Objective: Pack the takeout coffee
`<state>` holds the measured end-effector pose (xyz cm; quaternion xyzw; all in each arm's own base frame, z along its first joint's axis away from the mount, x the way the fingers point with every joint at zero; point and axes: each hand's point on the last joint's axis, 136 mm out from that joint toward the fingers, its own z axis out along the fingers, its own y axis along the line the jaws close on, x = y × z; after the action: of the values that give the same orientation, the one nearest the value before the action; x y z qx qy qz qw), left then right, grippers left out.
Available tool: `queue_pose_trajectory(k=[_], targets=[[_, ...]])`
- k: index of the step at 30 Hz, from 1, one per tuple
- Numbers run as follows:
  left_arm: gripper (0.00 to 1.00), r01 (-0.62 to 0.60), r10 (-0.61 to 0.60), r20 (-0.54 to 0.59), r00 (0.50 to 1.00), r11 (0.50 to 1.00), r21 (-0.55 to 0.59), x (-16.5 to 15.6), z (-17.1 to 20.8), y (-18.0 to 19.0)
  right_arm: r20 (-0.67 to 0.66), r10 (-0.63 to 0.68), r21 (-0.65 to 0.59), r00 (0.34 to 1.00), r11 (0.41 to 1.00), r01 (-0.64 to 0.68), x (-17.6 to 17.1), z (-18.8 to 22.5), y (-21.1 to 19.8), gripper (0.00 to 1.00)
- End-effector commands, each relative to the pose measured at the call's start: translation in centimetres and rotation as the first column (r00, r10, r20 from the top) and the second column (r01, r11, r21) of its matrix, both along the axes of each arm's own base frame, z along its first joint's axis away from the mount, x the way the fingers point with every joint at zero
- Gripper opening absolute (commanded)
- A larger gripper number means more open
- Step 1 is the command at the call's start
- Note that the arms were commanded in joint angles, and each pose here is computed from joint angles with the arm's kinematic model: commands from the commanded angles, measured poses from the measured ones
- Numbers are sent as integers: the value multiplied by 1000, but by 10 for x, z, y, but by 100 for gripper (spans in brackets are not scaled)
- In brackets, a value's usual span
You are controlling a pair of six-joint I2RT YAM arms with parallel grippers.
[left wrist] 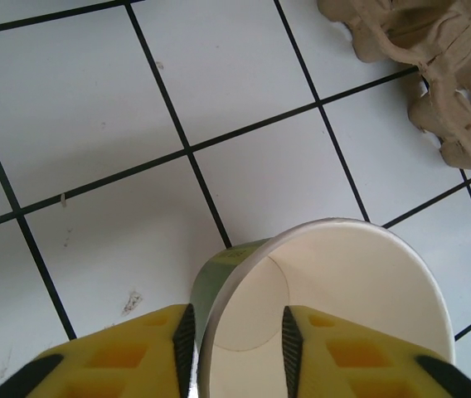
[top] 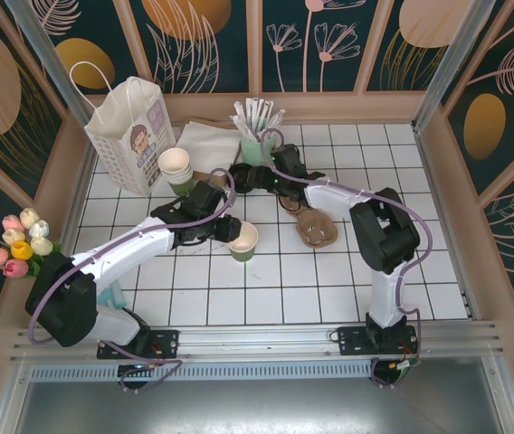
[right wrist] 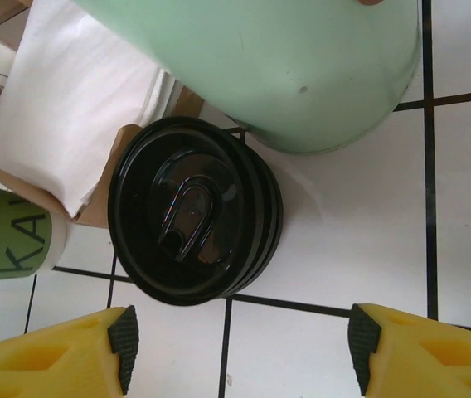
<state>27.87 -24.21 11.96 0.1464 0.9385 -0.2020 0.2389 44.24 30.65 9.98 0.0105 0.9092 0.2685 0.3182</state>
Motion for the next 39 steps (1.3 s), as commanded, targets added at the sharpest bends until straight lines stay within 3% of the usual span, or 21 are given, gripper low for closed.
queue_pose_trajectory(k=[1,5,9,11,13,16,19,21,24,31,39], targets=[[37,-10,11,37,999,1000,-16,7,9,-4,12,24,-14,1000,1000,-24,9,3,5,67],[46,-2,4,46,999,998,-57,7,19,-10,7,35,-15,999,999,-35,13,-1,11,62],[71,-4,20,117,993,992,-128,9,46,-11,19,11,-52,1000,999,-10,20,-4,14,58],[89,-35,57,148,987,988,-150,11,55,-4,34,4,-81,999,997,-1,22,-6,15,56],[98,-95,127,183,975,980,-177,17,66,6,39,-12,-117,999,993,16,25,-11,15,52],[98,-316,362,238,901,926,-208,35,84,39,57,-53,-178,997,982,63,30,-16,10,48],[99,-556,607,242,757,793,-249,46,92,80,78,-51,-200,996,978,66,32,-18,12,46],[98,-635,696,226,681,716,-289,48,91,96,79,-52,-206,996,976,67,33,-21,13,43],[99,-693,771,175,612,630,-350,49,84,108,71,-48,-216,996,974,62,36,-27,15,43],[99,-722,807,93,584,568,-394,49,70,113,63,-20,-236,998,971,35,44,-35,26,38],[98,-714,785,110,610,605,-353,50,62,111,85,-20,-276,996,960,43,54,-37,32,26]])
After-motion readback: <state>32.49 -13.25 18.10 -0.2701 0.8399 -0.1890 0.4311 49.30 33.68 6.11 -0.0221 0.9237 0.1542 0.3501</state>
